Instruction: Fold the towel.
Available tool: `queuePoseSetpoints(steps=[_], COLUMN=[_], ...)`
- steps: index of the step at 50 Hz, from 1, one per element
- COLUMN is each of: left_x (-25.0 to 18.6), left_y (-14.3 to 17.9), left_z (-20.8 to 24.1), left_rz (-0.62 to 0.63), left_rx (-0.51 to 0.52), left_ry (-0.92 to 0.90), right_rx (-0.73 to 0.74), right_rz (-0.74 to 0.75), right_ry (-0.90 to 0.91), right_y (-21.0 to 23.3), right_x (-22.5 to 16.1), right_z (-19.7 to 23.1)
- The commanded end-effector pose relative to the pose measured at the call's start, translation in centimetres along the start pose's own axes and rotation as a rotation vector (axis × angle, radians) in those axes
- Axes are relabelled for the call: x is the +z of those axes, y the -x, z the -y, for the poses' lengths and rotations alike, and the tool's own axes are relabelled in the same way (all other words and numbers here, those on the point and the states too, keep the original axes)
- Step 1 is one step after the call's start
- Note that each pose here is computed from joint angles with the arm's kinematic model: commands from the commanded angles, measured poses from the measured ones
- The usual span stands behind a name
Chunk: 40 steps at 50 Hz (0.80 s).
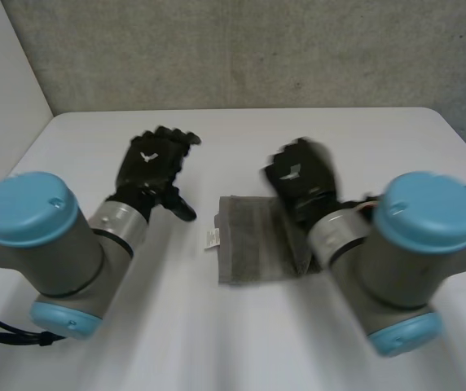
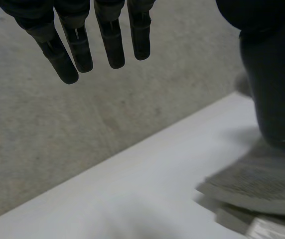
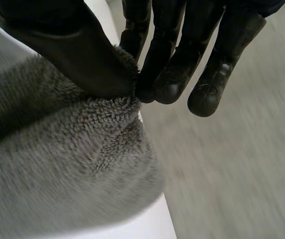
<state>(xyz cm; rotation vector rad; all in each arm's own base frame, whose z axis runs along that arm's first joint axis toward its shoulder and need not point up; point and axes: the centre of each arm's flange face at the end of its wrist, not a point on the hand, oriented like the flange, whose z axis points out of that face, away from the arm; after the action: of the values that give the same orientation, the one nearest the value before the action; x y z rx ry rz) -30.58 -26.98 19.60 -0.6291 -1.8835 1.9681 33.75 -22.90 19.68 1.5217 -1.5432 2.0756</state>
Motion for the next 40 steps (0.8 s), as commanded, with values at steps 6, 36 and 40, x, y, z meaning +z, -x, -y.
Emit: queuePoseSetpoints(steps=[6,36,40], left_x=[0.5,3.1,2.8], left_y=[2.7,-6.6,-7.7], left_z=[0.8,-2.6,-4.9], left_rz=[0.067,-0.152,-0.175], left_rx=[-0.048,-0.183,-0.171], left_ry=[-0.026,0.018,0.091], right_rx=[-0.120,0.689,0.759], right_rz=[0.317,0.054,0.103], right_ry=[-0.071,0.296,0.323], right_y=[9.0,-3.0,-2.3], right_x=[-2.8,0.1,0.6], right_z=[1.8,-6.6,-7.6])
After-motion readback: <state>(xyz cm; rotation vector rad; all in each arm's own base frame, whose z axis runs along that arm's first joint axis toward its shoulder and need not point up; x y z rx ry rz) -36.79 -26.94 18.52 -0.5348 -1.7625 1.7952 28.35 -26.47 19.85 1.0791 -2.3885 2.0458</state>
